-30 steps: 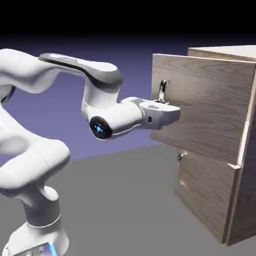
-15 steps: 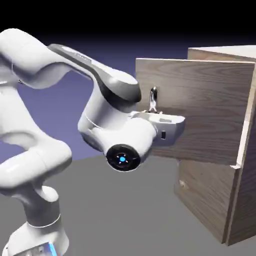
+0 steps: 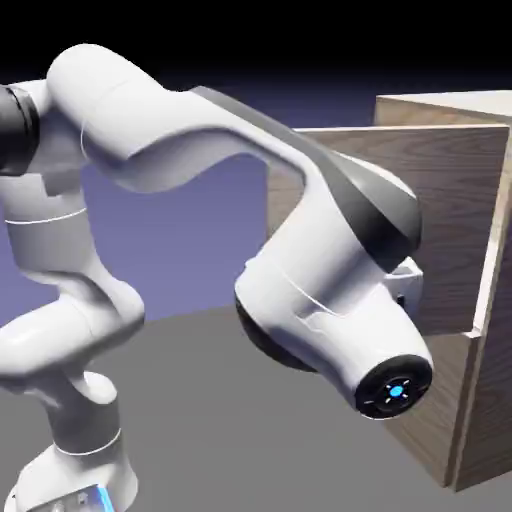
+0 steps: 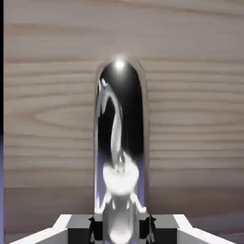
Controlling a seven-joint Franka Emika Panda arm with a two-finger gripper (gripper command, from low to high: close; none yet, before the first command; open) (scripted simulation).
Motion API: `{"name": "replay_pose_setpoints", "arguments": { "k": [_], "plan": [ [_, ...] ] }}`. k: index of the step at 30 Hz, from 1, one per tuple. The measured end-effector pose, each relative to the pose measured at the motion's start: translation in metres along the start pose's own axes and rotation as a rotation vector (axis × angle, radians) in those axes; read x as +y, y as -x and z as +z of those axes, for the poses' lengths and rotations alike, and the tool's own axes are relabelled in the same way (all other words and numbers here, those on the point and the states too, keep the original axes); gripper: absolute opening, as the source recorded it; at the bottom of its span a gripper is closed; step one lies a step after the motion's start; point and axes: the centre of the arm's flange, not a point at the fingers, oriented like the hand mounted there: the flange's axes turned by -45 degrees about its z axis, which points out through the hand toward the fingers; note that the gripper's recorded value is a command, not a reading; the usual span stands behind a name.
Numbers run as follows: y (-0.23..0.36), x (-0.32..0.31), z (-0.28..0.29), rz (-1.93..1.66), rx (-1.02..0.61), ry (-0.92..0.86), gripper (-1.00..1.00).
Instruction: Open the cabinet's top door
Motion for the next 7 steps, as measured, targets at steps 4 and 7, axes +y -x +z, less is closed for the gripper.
{"name": "replay_pose_setpoints", "arguments": {
  "k": [4, 7],
  "plan": [
    [0.0, 0.013, -0.024, 0.0, 0.0, -0.088, -1.0],
    [0.0, 0.024, -0.039, 0.0, 0.0, -0.149, -1.0]
  ]
}}
